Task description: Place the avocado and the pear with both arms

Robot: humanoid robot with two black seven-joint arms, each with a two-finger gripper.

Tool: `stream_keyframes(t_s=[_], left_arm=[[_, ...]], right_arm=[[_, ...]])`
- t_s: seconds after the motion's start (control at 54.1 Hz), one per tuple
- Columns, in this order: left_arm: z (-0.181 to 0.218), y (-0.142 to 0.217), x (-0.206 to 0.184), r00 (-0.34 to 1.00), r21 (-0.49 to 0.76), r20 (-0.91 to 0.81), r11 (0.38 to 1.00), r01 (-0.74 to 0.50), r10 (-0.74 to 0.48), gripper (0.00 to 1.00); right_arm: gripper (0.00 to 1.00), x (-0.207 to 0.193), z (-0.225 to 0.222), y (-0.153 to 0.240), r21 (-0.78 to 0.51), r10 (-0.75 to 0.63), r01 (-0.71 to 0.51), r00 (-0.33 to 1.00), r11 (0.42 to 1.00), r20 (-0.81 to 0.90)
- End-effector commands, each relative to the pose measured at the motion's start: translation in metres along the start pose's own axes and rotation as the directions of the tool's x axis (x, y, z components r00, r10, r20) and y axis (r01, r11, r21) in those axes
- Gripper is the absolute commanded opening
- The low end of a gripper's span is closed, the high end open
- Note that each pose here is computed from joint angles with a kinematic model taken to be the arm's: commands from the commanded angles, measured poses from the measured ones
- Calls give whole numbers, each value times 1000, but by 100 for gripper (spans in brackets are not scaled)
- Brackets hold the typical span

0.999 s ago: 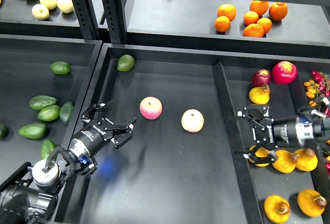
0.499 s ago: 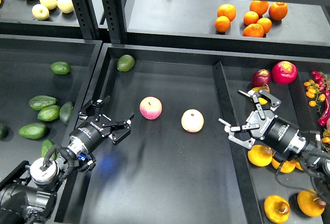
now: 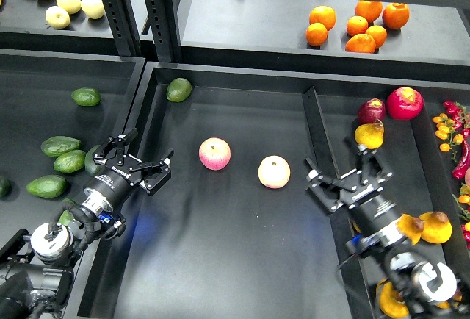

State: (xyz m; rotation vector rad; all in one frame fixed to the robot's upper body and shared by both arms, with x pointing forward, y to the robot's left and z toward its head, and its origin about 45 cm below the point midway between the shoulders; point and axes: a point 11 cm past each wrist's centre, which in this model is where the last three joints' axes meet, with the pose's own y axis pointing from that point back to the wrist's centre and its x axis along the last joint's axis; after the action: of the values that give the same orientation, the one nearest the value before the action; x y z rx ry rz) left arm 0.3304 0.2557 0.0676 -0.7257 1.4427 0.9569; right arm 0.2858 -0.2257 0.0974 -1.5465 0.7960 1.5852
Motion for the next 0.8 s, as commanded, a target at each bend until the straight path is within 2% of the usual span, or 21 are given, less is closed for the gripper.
stream_keyframes(t_s=[0.0,0.314,0.777], left_arm=[[-1,1,1,1000,4,0,1000,-2,2,99],[-8,6,5,1000,15,-3,1000,-6,6,99],[-32,2,-32,992,78,32,990,117,-120,99]], right_arm=[[100,15,14,7,20,20,-21,998,1000,54],[100,23,23,19,16,47,-48,996,999,72],[100,-7,41,0,-52,-52,55,997,997,63]])
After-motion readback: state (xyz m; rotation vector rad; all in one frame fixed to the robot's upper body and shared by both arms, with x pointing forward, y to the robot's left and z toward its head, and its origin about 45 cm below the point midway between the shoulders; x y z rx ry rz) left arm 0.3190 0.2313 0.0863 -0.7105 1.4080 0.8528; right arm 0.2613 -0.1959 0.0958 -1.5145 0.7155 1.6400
